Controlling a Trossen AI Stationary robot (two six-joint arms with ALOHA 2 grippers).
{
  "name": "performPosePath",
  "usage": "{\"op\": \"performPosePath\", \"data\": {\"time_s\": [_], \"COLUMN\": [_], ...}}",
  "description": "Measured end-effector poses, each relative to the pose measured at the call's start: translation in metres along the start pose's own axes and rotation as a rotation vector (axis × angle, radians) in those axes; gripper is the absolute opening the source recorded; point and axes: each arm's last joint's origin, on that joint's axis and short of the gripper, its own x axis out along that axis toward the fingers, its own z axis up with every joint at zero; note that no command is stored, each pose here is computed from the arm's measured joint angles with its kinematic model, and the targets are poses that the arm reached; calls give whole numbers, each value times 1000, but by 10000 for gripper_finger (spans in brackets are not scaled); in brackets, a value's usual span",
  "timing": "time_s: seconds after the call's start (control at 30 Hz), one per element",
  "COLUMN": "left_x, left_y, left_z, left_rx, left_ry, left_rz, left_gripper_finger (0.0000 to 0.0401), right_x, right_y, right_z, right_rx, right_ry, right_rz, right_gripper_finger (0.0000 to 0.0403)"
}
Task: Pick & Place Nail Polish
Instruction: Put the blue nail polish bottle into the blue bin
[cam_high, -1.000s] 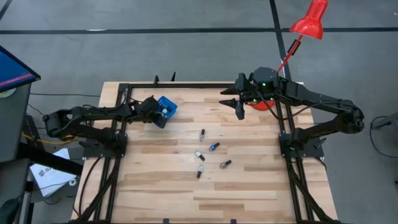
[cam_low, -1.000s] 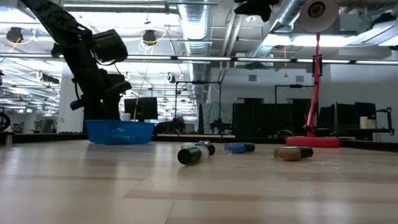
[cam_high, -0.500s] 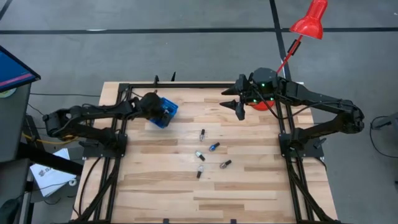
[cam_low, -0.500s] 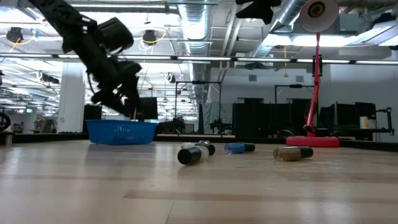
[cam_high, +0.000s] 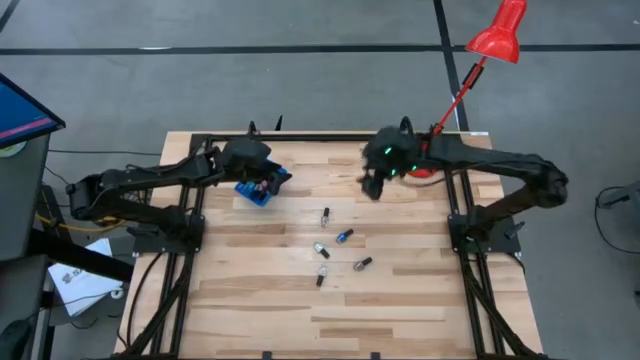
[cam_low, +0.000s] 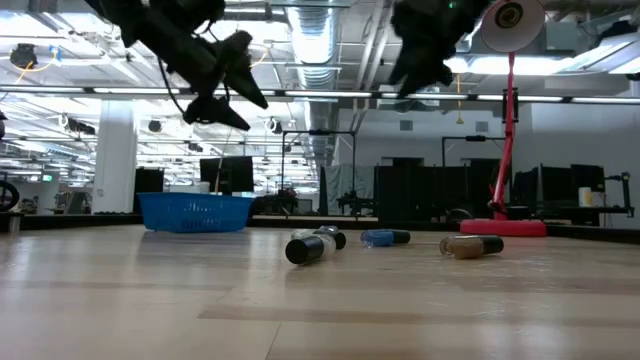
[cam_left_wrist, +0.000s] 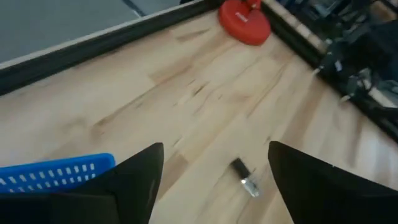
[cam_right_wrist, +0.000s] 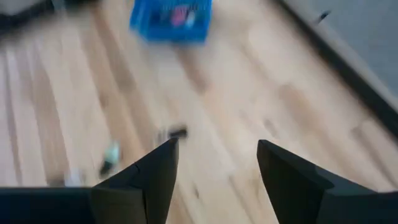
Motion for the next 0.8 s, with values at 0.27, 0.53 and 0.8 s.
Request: {"op": "performPosePath", "data": {"time_s": [0.27,0.53,0.8], "left_x": [-24,-41,-48], "left_y": [-5,-6,-7], "left_z": [7,12,13], "left_rx": [2,29,29], "left_ry": [-79,-141,-163], "left_rz": [-48,-78,-89], "left_gripper_finger": [280,280,280], "right_x": [66,123,169], "right_y": [34,53,61], "right_z": [-25,-46,-71], "right_rx": [-469,-766,-806], "right_ry": [298,407,537], "right_rz": [180,287,314], "right_gripper_finger": [213,194,182]}}
